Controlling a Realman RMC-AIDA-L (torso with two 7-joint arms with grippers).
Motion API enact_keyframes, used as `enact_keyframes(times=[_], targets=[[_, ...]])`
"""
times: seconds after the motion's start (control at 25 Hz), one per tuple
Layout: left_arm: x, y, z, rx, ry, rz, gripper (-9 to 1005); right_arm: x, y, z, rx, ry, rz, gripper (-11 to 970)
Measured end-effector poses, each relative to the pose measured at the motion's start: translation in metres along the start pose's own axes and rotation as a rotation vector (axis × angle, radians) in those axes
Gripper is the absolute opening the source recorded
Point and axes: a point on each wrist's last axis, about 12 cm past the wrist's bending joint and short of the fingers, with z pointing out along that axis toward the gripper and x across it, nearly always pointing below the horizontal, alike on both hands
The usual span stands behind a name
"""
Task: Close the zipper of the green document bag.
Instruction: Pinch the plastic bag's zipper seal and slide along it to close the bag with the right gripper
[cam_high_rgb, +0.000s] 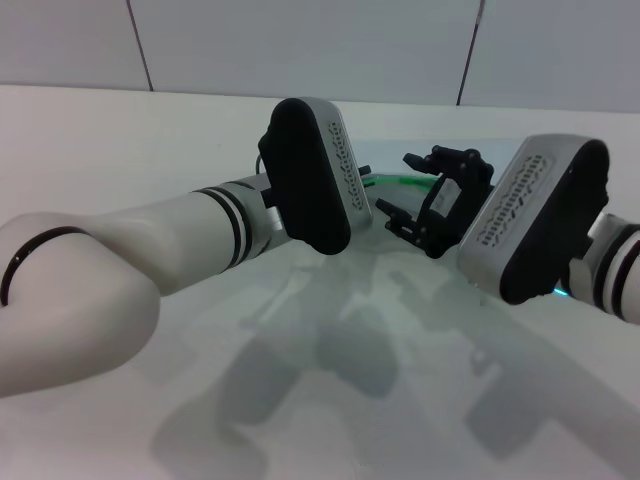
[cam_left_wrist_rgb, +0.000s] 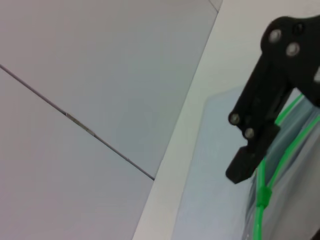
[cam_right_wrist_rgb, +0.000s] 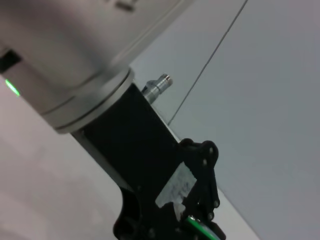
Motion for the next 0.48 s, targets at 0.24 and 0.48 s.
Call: enact_keyframes(times=[0.24, 0.48], targets=[[-0.0028, 0.0006, -0.0004, 0.001, -0.006, 0.001, 53, 0.0042, -0.0020, 0.0053, 0.018, 0.011, -0.014, 575], [-0.0035, 0.0006, -0.0009, 0.000, -0.008, 0.000, 53, 0.0073, -0.0023, 0.0104, 0.006, 0.026, -0.017, 542]])
